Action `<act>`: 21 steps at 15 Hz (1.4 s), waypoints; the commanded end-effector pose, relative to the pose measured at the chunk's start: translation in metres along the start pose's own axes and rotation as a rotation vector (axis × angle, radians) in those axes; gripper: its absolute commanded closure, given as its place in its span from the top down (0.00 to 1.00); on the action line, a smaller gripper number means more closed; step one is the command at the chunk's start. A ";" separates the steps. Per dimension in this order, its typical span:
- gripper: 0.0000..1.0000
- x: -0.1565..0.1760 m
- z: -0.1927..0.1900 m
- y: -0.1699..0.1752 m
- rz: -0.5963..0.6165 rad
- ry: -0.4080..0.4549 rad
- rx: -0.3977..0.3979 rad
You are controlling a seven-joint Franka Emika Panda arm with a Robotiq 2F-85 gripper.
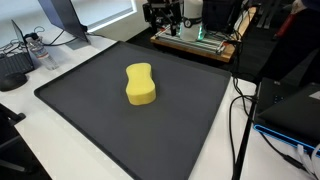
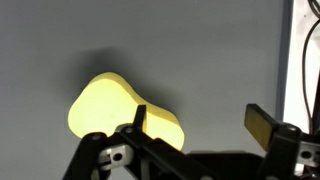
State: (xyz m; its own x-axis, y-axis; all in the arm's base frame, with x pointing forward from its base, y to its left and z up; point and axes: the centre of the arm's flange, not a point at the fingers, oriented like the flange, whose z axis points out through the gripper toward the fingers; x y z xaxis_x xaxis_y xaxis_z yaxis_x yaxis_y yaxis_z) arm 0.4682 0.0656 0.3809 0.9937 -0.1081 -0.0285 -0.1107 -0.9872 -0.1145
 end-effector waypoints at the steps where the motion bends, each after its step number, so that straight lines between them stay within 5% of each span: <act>1: 1.00 0.031 -0.006 -0.034 -0.037 -0.020 -0.061; 12: 1.00 0.084 -0.002 -0.111 0.006 -0.067 -0.293; 21: 1.00 0.132 0.022 -0.166 0.199 -0.089 -0.404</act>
State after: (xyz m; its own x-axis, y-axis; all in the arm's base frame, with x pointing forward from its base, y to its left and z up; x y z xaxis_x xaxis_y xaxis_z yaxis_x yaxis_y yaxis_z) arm 0.5819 0.1963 0.3751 0.9636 -0.2394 -0.1186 -0.2036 -0.9454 0.2544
